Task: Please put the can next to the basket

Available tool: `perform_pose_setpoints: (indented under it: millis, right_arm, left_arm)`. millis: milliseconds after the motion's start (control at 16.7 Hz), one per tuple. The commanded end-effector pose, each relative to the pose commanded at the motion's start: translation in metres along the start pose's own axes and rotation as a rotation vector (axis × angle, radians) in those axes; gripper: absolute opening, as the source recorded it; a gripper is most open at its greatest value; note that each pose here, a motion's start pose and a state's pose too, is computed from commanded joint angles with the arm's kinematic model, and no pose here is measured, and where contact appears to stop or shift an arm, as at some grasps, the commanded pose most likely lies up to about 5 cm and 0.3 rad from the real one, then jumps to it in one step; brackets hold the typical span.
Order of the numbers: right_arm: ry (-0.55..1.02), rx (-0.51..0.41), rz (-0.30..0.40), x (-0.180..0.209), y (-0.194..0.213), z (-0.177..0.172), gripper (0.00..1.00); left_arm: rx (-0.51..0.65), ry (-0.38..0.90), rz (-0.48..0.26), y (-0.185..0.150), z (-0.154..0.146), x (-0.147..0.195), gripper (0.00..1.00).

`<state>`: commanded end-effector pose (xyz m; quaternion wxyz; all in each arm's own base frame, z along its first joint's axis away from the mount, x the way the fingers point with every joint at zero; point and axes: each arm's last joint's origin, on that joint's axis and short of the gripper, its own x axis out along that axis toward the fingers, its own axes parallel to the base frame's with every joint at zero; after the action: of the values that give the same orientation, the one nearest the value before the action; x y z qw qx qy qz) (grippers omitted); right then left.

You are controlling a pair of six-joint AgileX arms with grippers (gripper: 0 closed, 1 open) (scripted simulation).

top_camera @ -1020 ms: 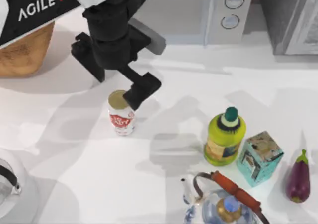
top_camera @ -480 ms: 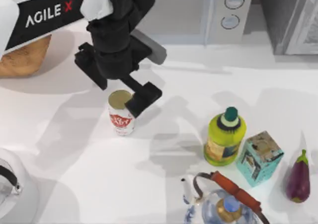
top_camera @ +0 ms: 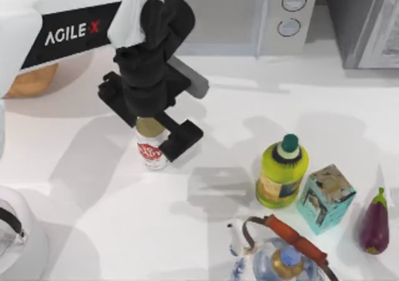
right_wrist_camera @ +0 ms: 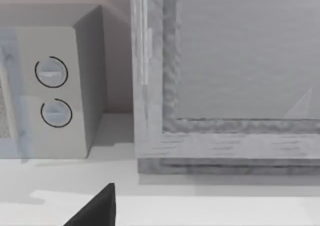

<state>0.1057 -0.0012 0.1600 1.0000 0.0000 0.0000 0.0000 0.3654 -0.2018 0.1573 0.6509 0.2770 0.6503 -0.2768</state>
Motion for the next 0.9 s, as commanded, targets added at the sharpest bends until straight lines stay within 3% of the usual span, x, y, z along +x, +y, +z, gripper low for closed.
perform_pose_setpoints:
  millis: [780,900]
  right_arm:
    - [0.000,0.000,0.000,0.0000,0.0000,0.0000,1.00]
    - [0.000,0.000,0.000,0.0000,0.0000,0.0000,1.00]
  left_arm:
    - [0.000,0.000,0.000,0.0000,0.0000,0.0000,0.02]
    - [0.000,0.000,0.000,0.0000,0.0000,0.0000,0.00]
